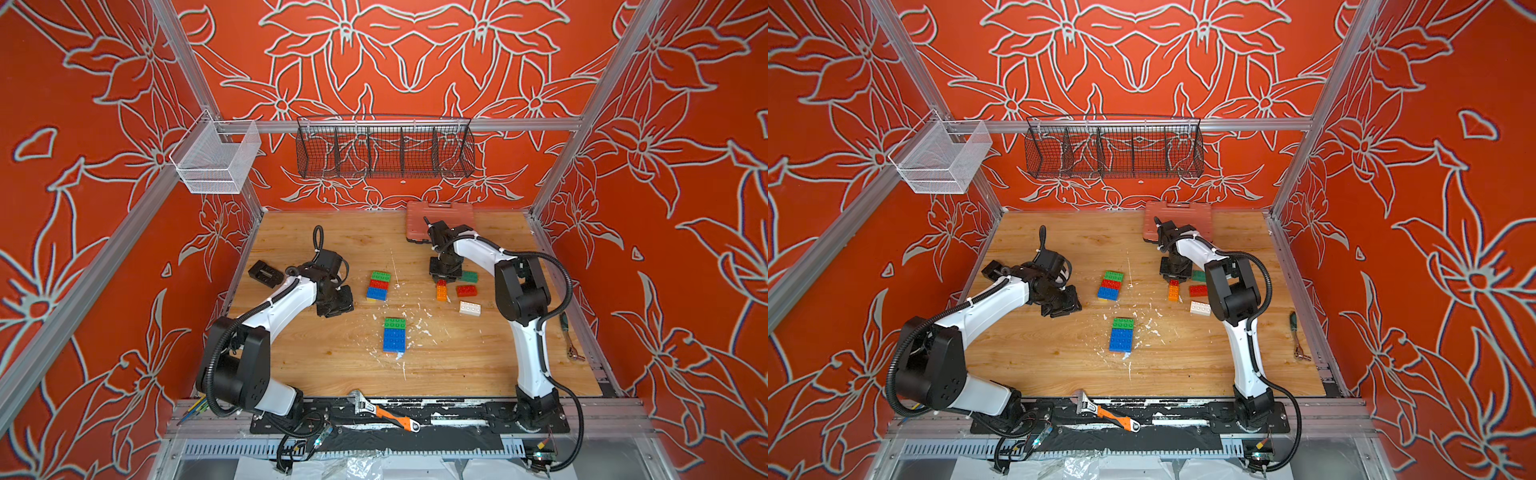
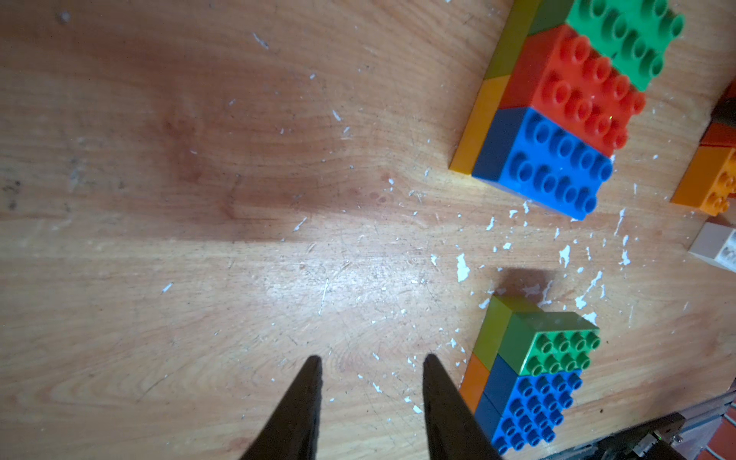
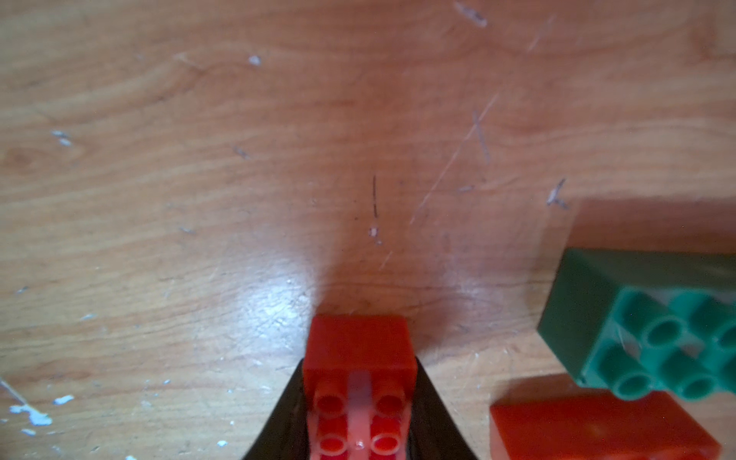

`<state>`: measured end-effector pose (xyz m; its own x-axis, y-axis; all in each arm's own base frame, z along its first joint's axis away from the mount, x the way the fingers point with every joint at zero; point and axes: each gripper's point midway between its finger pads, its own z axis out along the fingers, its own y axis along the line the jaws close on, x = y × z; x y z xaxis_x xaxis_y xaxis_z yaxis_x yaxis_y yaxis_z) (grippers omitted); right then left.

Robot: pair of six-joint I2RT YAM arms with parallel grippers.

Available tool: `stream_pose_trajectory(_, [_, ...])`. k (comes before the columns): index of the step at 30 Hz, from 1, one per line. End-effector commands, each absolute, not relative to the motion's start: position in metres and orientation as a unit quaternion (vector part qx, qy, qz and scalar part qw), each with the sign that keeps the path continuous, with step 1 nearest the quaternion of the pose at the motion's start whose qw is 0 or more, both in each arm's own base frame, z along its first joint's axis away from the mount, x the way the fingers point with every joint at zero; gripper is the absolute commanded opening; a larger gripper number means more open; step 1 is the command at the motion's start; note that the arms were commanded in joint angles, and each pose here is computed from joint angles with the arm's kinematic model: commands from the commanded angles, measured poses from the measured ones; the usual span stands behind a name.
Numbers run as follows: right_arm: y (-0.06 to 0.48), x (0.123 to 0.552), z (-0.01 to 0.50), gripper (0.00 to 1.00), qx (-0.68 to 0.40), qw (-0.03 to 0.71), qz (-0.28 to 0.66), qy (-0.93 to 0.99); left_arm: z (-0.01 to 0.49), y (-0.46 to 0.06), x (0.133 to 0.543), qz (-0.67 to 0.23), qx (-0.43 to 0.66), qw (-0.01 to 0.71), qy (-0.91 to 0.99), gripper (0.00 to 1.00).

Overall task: Assemble a rectangle with lego
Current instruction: Move the lego brick at the center of the board, then adjust the lego brick at the center of the board.

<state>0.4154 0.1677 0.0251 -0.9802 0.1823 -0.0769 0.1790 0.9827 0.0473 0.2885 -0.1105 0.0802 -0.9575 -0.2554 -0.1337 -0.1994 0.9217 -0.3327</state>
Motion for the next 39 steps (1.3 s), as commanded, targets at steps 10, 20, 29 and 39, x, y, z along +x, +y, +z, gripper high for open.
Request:
stream_pose_trajectory(10, [0.163,0.393,0.040,0.57,0.080,0.042,-0.001,0.996,0.086,-0.107,0.284,-0.158,-0.116,0.090,0.976,0.41])
stream_pose_trajectory(20, [0.163,0.370,0.041,0.58,0.074,0.036,-0.004,0.997,0.085,-0.106,0.284,-0.157,-0.117,0.087,0.977,0.41])
stream_pose_trajectory(29, [0.170,0.366,0.032,0.42,0.070,0.032,-0.004,0.997,0.085,-0.105,0.281,-0.154,-0.116,0.086,0.978,0.41])
stream_pose_trajectory(39, [0.172,0.367,0.029,0.34,0.068,0.027,-0.004,0.997,0.082,-0.105,0.280,-0.152,-0.117,0.083,0.978,0.41])
